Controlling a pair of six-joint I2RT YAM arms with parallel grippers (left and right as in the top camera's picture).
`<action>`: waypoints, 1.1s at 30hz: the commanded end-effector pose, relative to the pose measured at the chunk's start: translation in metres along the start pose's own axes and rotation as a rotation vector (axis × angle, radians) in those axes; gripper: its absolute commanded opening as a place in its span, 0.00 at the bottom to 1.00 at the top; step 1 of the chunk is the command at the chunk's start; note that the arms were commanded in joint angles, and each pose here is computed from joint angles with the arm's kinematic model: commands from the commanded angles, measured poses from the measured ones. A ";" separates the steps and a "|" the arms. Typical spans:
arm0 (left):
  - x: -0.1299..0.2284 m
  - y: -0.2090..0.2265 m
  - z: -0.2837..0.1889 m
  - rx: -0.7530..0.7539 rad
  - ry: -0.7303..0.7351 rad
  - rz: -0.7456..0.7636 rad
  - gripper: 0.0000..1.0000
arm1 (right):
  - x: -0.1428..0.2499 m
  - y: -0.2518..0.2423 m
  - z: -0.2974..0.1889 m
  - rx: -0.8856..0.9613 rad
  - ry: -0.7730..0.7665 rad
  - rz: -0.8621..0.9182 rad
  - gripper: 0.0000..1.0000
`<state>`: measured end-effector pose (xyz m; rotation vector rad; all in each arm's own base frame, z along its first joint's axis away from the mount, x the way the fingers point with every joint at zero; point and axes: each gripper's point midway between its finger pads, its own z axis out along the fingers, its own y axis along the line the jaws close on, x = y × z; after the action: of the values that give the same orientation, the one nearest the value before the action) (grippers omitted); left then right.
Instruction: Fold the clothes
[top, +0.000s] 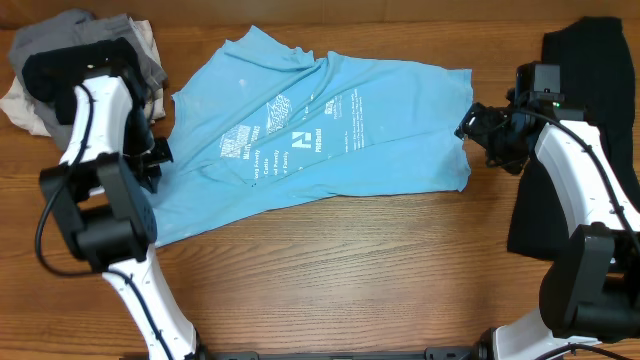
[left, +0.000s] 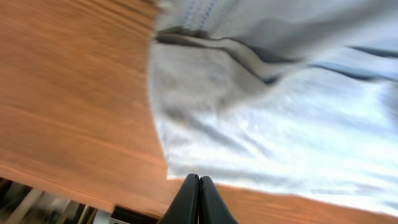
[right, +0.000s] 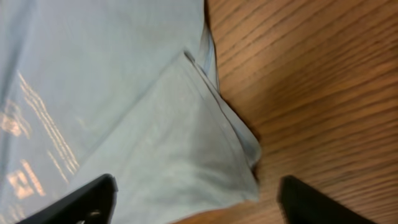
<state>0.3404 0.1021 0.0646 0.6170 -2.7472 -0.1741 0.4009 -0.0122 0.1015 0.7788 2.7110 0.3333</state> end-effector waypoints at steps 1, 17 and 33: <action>0.004 -0.007 -0.035 0.104 -0.106 0.013 0.08 | -0.011 0.009 -0.010 -0.039 -0.062 -0.021 0.54; 0.003 -0.041 -0.061 0.283 -0.197 0.117 1.00 | -0.033 0.021 0.045 -0.101 -0.083 -0.054 0.59; 0.002 -0.042 -0.062 0.283 -0.202 0.120 1.00 | -0.056 0.024 0.092 -0.134 -0.145 -0.059 0.04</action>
<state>0.3733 0.0652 0.1094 0.5686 -2.9918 0.1713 0.4855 -0.0120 0.0386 0.6666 2.5492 0.4182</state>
